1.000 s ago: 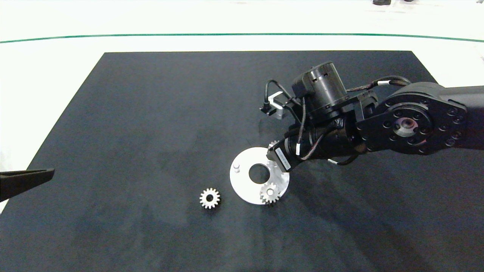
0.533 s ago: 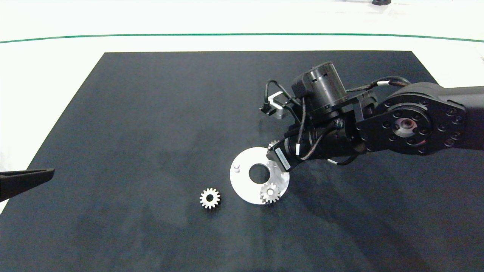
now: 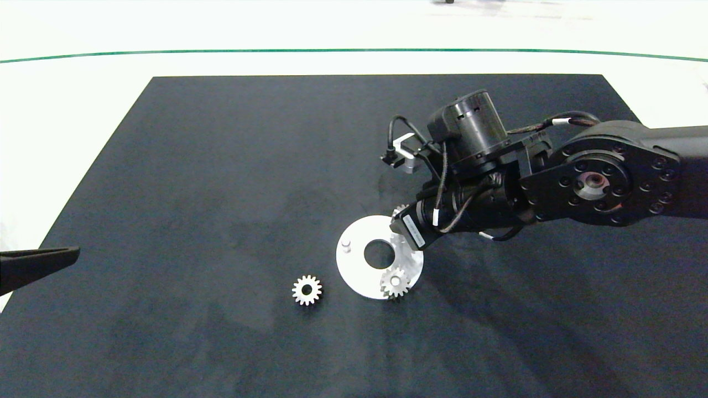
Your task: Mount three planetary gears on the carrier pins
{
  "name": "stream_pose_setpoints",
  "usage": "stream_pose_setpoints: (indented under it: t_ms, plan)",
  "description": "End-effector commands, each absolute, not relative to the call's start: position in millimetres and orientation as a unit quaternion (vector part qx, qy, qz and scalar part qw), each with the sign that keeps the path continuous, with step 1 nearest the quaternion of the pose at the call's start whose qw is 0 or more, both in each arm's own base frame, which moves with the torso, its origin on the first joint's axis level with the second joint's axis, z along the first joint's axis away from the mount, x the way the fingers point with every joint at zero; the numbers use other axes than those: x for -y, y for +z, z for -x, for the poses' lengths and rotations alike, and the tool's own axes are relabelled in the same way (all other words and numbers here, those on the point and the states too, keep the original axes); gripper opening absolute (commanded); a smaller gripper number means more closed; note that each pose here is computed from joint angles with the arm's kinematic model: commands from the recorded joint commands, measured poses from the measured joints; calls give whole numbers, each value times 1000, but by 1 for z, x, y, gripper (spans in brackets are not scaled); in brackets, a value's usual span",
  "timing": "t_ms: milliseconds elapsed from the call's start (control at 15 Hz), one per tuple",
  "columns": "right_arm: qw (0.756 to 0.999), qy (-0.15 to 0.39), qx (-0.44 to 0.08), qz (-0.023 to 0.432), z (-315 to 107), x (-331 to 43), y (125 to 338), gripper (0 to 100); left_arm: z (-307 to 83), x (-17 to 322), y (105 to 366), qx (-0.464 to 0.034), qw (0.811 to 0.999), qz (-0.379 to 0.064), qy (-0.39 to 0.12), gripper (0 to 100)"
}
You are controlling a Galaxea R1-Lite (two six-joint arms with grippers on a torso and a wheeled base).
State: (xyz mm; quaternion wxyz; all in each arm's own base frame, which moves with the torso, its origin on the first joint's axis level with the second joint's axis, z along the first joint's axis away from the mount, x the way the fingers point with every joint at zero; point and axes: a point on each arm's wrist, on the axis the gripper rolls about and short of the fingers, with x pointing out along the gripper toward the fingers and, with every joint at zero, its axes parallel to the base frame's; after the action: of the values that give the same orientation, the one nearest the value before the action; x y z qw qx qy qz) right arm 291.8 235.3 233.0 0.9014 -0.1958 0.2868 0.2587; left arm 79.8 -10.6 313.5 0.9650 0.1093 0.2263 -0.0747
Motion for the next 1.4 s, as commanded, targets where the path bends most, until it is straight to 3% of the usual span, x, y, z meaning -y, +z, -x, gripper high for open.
stream_pose_setpoints:
  t_ms: [67, 1400]
  plan:
    - [902, 258, -286, 195, -292, -235, 233, 22, -80, 11, 313, -228, 965, -110, -75, 100]
    - [904, 249, -292, 189, -292, -236, 228, 22, -76, 11, 314, -222, 965, -111, -79, 100]
